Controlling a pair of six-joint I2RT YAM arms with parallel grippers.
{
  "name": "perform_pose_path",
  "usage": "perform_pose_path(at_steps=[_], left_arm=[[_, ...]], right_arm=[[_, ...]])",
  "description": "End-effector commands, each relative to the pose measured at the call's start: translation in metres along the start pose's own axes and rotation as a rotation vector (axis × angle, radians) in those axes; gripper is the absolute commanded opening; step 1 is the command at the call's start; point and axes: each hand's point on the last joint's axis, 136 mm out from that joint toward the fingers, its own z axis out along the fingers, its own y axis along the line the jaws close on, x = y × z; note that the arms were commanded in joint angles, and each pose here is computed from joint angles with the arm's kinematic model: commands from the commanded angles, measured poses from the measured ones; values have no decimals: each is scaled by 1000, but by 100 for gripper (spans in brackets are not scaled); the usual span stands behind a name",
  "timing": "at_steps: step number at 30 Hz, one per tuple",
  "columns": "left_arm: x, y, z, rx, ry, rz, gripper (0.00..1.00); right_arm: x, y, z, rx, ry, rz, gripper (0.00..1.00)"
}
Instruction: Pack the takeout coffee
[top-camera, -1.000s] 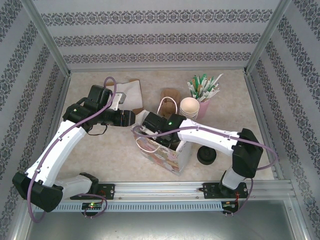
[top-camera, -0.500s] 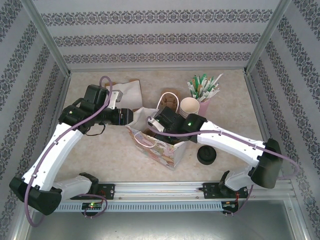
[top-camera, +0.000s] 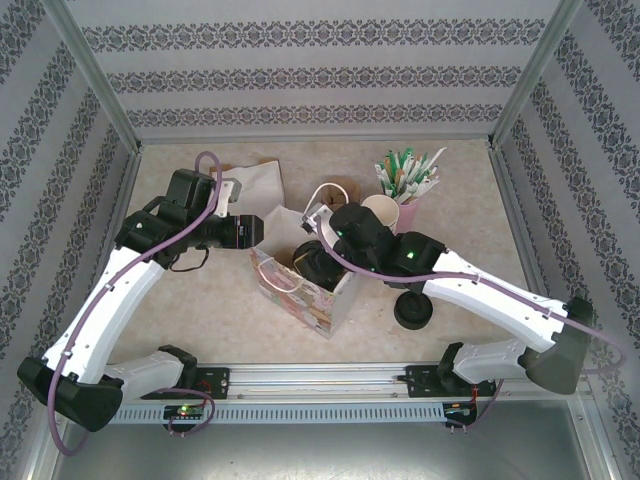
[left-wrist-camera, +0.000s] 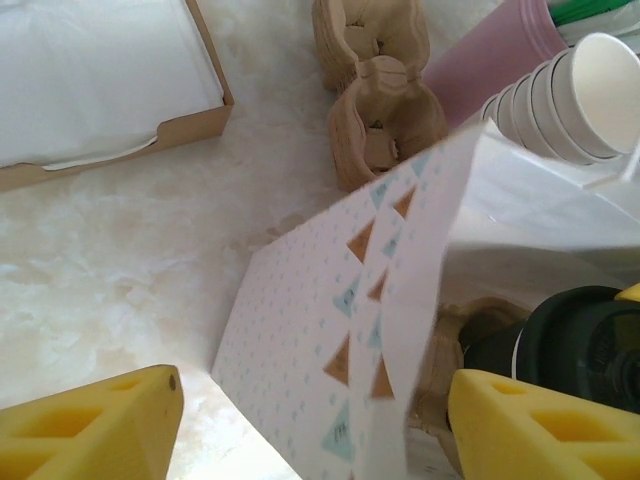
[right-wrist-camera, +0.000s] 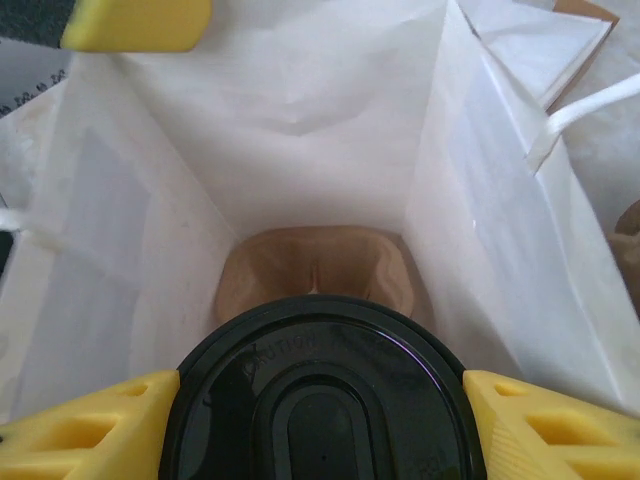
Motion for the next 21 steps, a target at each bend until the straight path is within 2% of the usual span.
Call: perform_pose_path(at_steps=[1, 11, 21], left_arm=[[-7, -4, -19, -15, -41, 12, 76], [-34, -12, -46, -8, -198, 89, 83], [-36, -46, -55, 160, -268, 314, 84]], right_arm=[[-24, -2, -12, 9, -89, 27, 47], [-63, -7, -51, 44, -275, 74, 45], [-91, -13, -77, 73, -427, 117, 45]])
